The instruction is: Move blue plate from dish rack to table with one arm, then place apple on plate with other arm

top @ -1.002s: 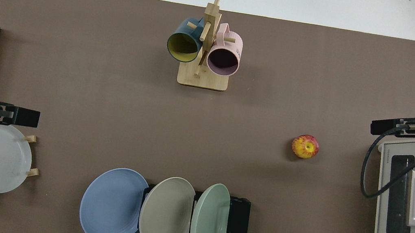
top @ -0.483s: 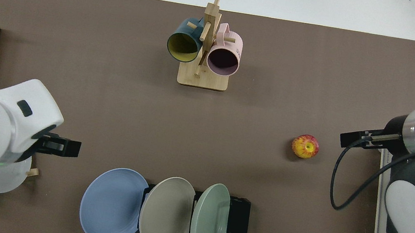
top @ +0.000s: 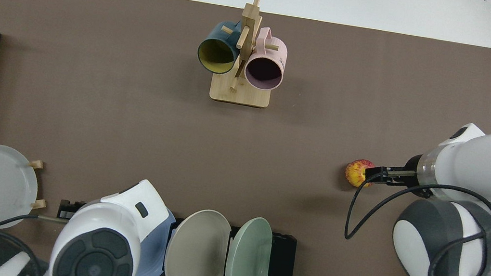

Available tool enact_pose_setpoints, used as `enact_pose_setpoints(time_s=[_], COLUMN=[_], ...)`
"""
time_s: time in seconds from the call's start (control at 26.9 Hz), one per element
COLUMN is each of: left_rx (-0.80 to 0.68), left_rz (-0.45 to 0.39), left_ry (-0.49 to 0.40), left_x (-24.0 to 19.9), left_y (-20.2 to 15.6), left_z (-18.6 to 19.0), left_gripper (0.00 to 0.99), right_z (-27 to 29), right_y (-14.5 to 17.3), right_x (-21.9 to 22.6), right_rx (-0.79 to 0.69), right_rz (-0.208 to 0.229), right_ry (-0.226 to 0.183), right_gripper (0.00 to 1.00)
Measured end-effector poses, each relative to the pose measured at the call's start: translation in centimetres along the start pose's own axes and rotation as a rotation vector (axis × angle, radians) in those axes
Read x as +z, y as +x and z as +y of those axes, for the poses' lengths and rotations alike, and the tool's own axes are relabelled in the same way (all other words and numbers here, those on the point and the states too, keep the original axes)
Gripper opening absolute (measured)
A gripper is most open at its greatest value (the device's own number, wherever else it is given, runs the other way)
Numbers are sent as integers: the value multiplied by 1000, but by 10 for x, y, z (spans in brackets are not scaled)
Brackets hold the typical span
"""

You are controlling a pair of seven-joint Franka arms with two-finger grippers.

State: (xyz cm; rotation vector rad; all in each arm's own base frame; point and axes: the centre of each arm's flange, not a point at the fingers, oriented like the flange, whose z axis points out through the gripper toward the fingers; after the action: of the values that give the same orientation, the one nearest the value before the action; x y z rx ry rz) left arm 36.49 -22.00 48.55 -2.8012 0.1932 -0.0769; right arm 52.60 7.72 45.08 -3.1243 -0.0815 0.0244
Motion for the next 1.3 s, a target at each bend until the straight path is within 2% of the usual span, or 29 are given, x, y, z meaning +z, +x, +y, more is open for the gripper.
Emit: enact_pose_setpoints(time_s=[0.22, 0.48, 0.63, 0.85, 1.04, 1.3], left_rx=[-2, 10, 37, 62, 55, 32], left_rz=[4, 8, 2, -1, -11, -40], left_ry=[27, 46, 62, 79, 80, 48], left_x=[27, 44, 56, 66, 70, 79], left_y=[-10, -14, -21, -29, -30, -29], left_z=[-3, -6, 5, 15, 11, -3], left_gripper=[991, 991, 991, 991, 991, 991], right_z=[2, 2, 2, 3, 3, 0], right_y=[3, 14, 22, 29, 33, 33], right_x=[37, 62, 79, 107, 127, 143], right_rx=[13, 71, 92, 114, 144, 142], right_rz=[8, 44, 66, 59, 58, 36], right_ry=[0, 3, 5, 3, 3, -1], right_gripper=[1000, 1000, 1000, 1000, 1000, 1000])
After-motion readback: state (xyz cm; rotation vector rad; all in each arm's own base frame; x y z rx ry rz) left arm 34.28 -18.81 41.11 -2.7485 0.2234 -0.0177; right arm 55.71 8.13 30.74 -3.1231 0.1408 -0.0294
